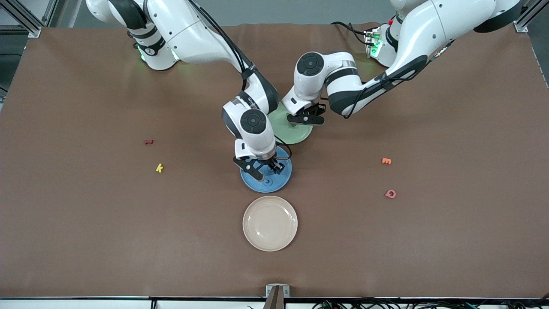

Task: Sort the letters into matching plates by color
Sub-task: 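Place the b on the green plate while the right places e on blue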

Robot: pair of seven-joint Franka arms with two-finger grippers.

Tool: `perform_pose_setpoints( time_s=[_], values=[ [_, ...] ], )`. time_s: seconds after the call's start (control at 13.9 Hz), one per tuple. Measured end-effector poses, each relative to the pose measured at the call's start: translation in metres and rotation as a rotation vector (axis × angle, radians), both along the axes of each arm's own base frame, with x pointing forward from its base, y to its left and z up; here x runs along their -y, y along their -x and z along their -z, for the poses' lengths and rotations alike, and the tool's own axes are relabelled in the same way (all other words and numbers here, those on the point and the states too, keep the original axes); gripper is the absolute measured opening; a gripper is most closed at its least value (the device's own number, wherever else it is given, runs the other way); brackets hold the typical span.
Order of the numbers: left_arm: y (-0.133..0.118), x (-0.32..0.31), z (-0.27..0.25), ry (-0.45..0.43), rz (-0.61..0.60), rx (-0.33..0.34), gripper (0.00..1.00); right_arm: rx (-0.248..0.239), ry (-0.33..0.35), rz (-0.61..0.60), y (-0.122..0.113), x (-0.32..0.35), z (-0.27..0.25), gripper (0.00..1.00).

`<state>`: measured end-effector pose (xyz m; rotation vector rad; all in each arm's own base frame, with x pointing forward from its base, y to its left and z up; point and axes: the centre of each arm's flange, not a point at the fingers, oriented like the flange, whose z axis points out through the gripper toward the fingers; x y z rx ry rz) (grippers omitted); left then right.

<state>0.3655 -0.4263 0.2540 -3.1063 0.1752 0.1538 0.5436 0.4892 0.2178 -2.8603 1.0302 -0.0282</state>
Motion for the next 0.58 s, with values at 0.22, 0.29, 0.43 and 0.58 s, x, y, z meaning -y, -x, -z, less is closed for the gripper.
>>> perform_pose_setpoints(
  time_s=[0.22,0.29,0.43,0.58],
  values=[
    [0.001,0.001,0.015,0.017,-0.027,-0.008,0.27,0.004,-0.001,0.003,-0.002,0.000,-0.002,1.00],
    [0.002,0.002,0.019,0.014,-0.040,-0.009,0.32,0.006,0.002,-0.003,-0.004,0.002,-0.004,1.00],
    [0.003,0.002,0.023,0.007,-0.061,-0.009,0.52,-0.019,0.037,-0.056,-0.010,0.013,-0.006,1.00],
    [-0.003,0.000,0.025,0.003,-0.079,-0.007,0.71,-0.074,0.081,-0.127,-0.024,0.038,-0.019,1.00]
  ],
)
